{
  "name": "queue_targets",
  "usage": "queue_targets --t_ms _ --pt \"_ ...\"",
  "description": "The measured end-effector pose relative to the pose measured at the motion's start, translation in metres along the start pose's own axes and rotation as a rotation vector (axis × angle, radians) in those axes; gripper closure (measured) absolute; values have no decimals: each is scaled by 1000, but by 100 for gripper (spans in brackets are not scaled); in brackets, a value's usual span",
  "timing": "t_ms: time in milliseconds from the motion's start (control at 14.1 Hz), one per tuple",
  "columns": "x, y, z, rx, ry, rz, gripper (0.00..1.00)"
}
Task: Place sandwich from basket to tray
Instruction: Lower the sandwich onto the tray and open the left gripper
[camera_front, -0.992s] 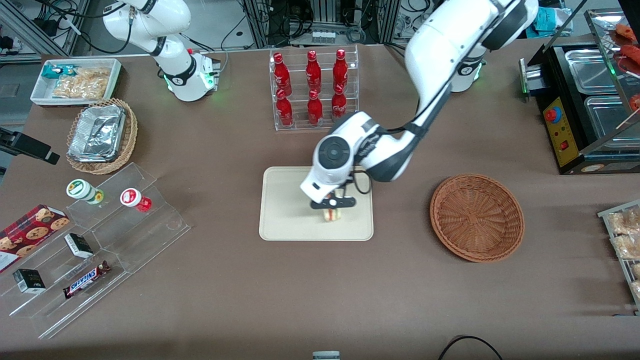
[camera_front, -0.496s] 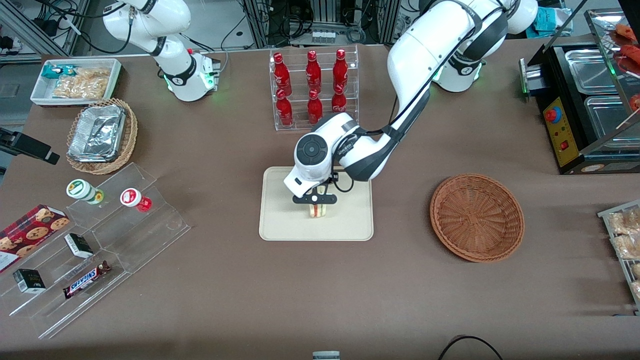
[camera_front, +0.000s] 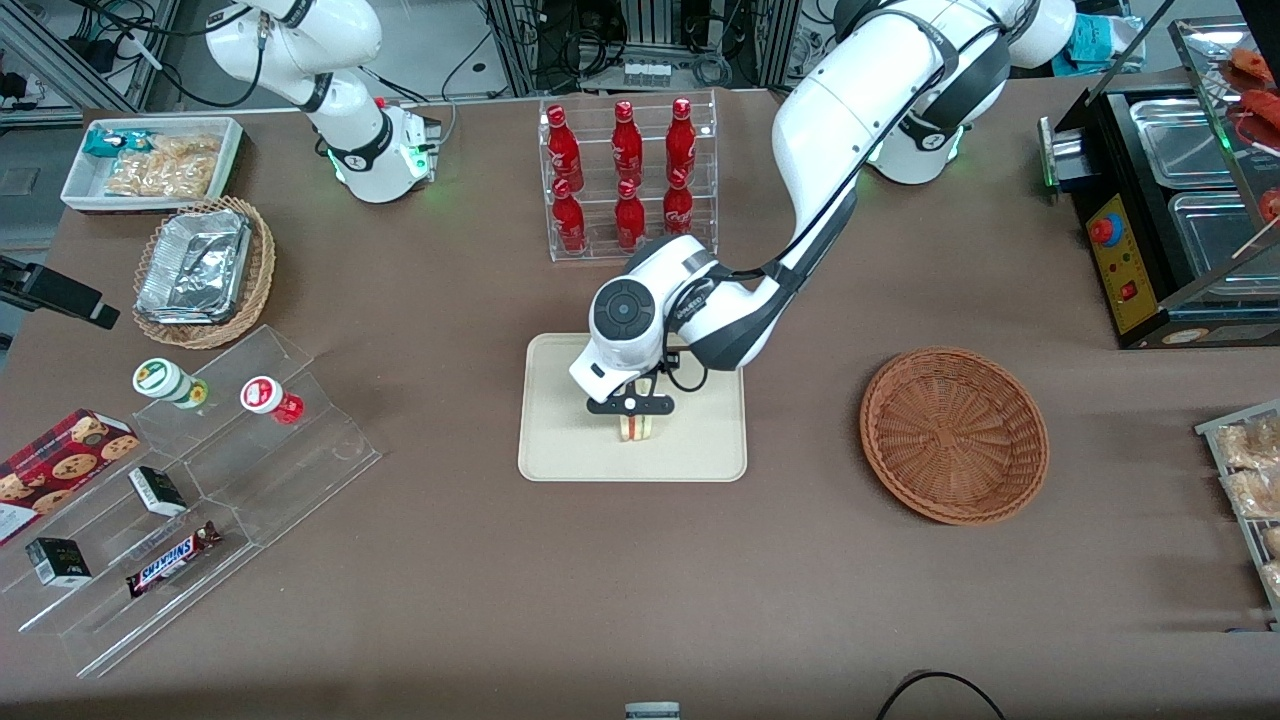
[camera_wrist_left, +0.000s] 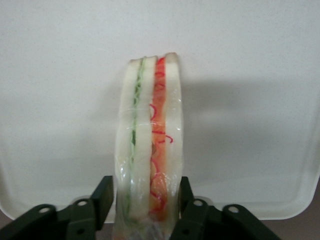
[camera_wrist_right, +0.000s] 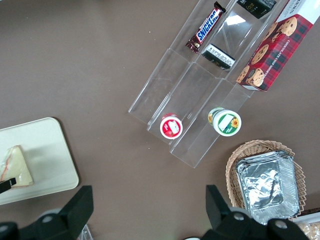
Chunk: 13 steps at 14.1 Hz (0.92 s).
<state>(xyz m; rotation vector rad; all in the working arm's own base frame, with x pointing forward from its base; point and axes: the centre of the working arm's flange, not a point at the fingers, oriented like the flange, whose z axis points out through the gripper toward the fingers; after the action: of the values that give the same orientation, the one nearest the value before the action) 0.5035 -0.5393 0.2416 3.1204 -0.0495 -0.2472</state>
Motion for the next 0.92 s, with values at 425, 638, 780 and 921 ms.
queue_targets --t_ms 425,638,780,921 --pt "11 -3 -22 29 83 23 0" --pt "21 -15 -67 22 142 -2 0" --pt "26 -34 -104 47 162 -34 0" --pt "36 -69 -150 66 173 -87 0"
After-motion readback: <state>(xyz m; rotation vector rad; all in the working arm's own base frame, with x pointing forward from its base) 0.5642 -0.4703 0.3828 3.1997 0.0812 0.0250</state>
